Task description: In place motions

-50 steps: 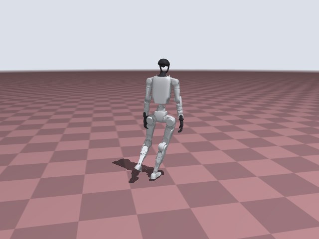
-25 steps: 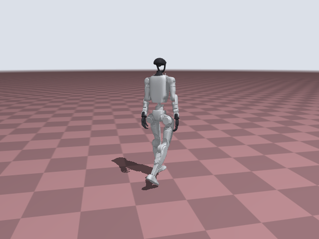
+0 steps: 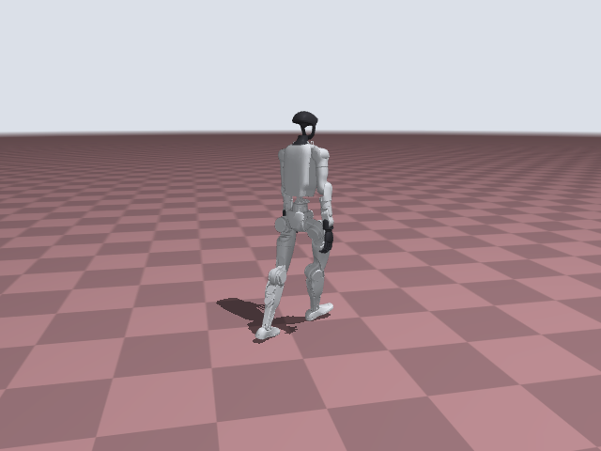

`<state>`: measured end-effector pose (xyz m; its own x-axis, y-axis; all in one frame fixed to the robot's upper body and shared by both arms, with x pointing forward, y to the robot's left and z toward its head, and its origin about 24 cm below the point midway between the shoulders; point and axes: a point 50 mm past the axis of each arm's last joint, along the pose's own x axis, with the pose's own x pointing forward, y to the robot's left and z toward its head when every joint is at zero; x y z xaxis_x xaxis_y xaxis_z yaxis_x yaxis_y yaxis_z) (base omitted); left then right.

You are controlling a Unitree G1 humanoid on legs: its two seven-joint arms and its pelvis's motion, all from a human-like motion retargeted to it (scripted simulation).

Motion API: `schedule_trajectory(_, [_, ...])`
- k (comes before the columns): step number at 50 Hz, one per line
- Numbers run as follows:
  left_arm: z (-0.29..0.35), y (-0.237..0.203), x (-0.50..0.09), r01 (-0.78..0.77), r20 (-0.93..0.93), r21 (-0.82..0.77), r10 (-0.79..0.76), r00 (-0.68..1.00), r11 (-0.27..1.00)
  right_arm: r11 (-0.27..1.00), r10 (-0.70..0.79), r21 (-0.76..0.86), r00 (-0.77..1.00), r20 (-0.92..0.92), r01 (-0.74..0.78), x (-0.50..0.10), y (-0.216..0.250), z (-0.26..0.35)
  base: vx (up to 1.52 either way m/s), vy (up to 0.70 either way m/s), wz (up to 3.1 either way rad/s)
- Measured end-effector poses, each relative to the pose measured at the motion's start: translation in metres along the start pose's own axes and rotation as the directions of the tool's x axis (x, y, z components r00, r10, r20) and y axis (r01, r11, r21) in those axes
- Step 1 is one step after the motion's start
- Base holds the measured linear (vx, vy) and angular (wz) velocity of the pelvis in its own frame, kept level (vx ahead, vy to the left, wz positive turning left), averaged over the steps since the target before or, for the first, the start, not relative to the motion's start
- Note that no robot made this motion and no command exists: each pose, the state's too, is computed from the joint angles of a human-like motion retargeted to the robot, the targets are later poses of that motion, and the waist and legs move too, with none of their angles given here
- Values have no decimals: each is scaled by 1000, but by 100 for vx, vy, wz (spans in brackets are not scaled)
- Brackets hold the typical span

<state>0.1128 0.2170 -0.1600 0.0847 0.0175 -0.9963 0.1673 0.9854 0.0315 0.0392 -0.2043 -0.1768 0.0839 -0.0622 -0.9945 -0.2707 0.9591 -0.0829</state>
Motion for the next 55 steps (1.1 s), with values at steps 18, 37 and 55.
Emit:
schedule_trajectory(18, [-111, -71, 6, 182, -272, -236, -244, 931, 955, 992, 29, 127, 996, -81, -19, -1, 5, -12, 80, 18, -55])
schedule_trajectory(37, [-162, -112, -7, 160, -384, -449, -351, 854, 879, 989, -32, -139, 994, 108, 47, 0, -4, 31, 69, 64, -72])
schedule_trajectory(55, [-26, 15, -1, -26, -70, -79, 20, 997, 997, 1000, 18, 20, 1000, -21, -17, 0, 12, -11, 62, 26, -2])
